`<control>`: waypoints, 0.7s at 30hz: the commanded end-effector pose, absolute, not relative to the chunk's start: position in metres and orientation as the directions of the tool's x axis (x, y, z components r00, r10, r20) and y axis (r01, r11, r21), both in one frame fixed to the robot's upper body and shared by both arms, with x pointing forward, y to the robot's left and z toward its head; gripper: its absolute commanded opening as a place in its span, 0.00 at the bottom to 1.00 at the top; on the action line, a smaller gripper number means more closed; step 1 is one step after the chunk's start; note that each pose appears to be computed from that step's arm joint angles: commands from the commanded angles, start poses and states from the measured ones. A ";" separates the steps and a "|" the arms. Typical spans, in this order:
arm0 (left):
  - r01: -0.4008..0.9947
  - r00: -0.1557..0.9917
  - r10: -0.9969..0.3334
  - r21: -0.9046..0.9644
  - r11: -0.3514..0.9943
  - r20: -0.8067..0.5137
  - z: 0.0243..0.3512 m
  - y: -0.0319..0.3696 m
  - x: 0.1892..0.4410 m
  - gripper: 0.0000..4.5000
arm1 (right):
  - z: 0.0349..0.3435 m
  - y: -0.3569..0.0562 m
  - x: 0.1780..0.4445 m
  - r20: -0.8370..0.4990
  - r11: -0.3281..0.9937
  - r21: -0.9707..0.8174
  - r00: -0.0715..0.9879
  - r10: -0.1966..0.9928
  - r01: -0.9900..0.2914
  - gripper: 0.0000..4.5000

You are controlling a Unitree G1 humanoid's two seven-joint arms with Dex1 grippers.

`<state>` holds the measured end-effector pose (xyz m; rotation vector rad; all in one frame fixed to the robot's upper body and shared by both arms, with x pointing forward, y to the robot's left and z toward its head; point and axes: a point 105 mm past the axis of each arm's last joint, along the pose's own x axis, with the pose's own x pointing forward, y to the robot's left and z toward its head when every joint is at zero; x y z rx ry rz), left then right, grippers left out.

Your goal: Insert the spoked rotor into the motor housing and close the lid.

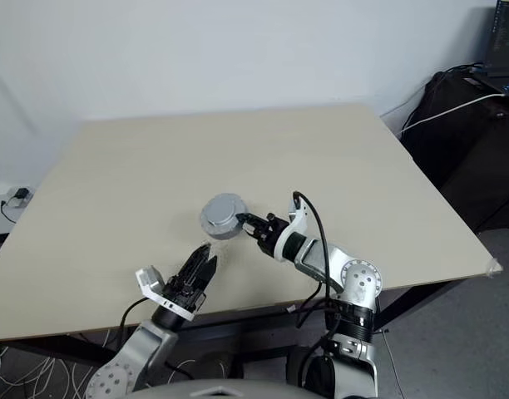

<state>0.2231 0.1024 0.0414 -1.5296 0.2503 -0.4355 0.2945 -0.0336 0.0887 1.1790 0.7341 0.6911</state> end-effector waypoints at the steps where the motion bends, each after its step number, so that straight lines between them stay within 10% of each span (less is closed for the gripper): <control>1: 0.201 0.894 -0.396 -0.978 -0.060 0.208 0.062 0.098 0.227 1.00 | 0.097 -0.013 0.280 -0.039 0.115 0.988 0.556 0.831 -0.102 0.27; 21: 0.142 0.906 -0.385 -0.984 -0.111 0.174 0.054 0.096 0.228 1.00 | 0.100 -0.012 0.271 -0.021 0.090 0.991 0.533 0.846 -0.103 0.27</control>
